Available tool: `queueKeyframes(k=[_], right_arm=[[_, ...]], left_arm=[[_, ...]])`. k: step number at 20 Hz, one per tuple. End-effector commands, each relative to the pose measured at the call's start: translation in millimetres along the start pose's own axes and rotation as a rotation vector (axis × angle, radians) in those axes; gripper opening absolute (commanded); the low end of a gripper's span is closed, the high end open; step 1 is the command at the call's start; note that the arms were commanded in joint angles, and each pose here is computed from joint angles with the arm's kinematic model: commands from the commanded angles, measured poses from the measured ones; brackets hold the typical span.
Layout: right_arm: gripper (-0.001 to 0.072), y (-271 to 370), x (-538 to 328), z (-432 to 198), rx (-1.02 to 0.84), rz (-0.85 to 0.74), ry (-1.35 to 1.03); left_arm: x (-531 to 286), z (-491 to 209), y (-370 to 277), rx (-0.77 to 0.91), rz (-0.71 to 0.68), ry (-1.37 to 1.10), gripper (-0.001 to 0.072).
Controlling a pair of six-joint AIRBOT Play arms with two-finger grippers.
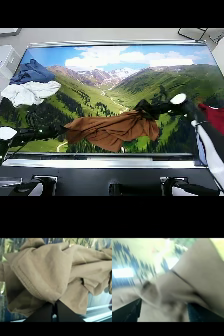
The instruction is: Fold the clothes and pants, and hang the long-sleeved shirts on hangers.
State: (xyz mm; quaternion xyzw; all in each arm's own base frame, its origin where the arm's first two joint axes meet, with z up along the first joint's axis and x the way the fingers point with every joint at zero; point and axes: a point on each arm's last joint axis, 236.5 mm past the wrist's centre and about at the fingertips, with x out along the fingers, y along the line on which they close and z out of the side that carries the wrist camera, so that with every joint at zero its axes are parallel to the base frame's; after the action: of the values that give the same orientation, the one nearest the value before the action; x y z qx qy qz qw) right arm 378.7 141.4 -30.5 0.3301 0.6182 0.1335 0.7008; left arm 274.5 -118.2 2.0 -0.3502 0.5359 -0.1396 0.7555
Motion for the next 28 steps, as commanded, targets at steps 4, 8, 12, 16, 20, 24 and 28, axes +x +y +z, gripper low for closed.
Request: queueKeyframes(k=[4,8,12,16,20,24,28], right_arm=[[0.0657,-63.0,-47.2,-104.4,0.000,-0.130,0.306],[0.0656,-68.1,-11.4,-137.1,0.104,-0.117,0.253],[0.0656,-45.2,31.3,-118.1,0.122,-0.069,0.079],[0.0596,-44.9,44.7,-90.5,0.217,-0.077,-0.051],[0.0575,-53.6,56.5,-106.9,0.269,-0.096,0.034],[0.0035,-39.6,58.4,-103.6,0.272,-0.044,0.044],[0.0034,29.4,-14.7,-47.0,-0.183,-0.055,-0.088]], left_arm=[[0.3,1.9,2.5,0.024,0.000,-0.010,0.0022],[0.3,1.9,2.5,0.024,0.000,-0.010,0.0022],[0.2,1.7,2.3,0.024,0.000,-0.009,0.0022],[0.2,1.9,2.4,0.036,0.000,-0.010,0.0022],[0.2,2.2,2.4,0.039,0.000,-0.011,0.0022],[-1.8,4.2,-0.5,0.059,-0.003,-0.017,0.0021],[-53.4,60.0,-61.0,0.322,-0.047,-0.203,0.0021]])
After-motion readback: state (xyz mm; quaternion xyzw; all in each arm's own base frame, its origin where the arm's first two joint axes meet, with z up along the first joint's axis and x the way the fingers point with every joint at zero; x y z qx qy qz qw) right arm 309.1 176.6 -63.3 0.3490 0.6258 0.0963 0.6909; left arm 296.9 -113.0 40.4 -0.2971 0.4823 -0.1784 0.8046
